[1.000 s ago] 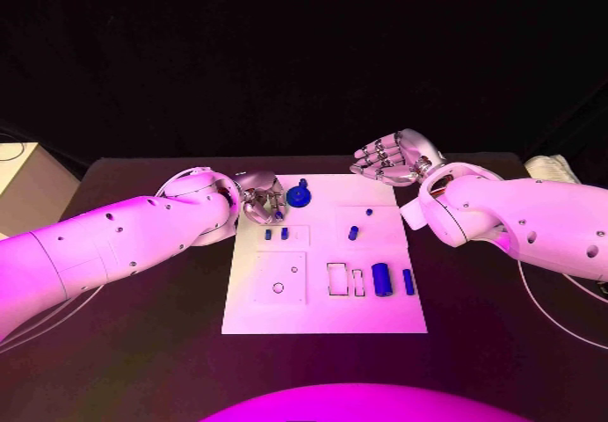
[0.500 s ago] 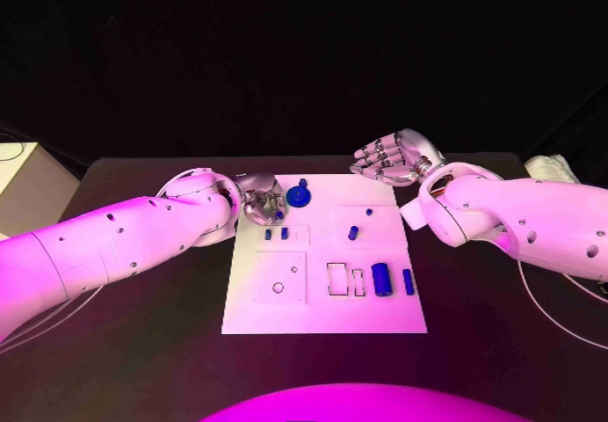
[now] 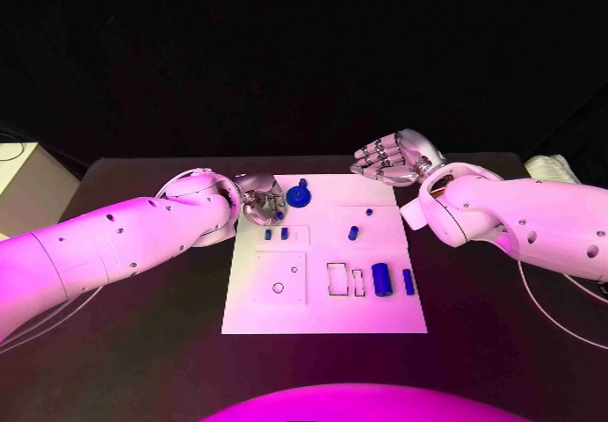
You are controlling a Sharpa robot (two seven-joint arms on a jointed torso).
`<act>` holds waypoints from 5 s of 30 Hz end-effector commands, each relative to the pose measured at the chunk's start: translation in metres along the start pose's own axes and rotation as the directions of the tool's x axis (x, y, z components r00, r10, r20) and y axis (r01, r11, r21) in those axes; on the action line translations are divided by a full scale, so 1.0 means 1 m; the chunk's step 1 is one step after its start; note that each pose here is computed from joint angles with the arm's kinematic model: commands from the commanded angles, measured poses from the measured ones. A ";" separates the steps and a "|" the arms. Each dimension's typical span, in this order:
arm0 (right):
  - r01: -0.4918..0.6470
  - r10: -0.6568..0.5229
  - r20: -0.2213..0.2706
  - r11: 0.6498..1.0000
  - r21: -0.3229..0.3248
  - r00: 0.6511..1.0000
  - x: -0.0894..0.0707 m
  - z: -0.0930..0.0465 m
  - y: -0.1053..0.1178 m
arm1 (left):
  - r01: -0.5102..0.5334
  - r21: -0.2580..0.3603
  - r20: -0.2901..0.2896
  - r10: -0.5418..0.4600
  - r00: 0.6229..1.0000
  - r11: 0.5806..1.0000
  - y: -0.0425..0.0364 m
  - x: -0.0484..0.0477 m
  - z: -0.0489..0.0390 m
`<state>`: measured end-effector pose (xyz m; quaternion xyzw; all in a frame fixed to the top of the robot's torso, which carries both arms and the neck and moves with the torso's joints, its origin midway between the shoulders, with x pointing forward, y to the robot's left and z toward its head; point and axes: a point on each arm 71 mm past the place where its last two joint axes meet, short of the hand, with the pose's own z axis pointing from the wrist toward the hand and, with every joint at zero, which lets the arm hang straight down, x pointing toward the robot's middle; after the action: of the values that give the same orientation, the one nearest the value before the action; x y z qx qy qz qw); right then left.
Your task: Assemble the parts on the task board
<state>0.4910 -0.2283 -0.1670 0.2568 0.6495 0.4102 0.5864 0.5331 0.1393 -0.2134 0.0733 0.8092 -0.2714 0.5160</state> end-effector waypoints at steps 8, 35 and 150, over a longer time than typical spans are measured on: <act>0.009 -0.009 -0.003 1.000 -0.015 1.000 0.000 0.000 0.001 | -0.003 -0.008 -0.003 0.003 1.000 1.000 0.0014 0.0005 -0.0009; 0.122 -0.123 -0.079 0.992 -0.022 0.989 -0.008 0.000 -0.010 | 0.076 -0.040 0.110 -0.071 0.991 0.996 0.0274 -0.0163 -0.0184; 0.707 -0.721 -0.048 0.688 -0.165 0.691 0.028 -0.019 0.006 | 0.854 0.397 0.090 -0.940 0.329 0.336 0.0469 -0.0164 -0.1072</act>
<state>0.4688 -0.2098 -0.1808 -0.0930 0.7060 0.1835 0.6776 0.4737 0.2374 -0.1824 -0.3594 0.5768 -0.6295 0.3766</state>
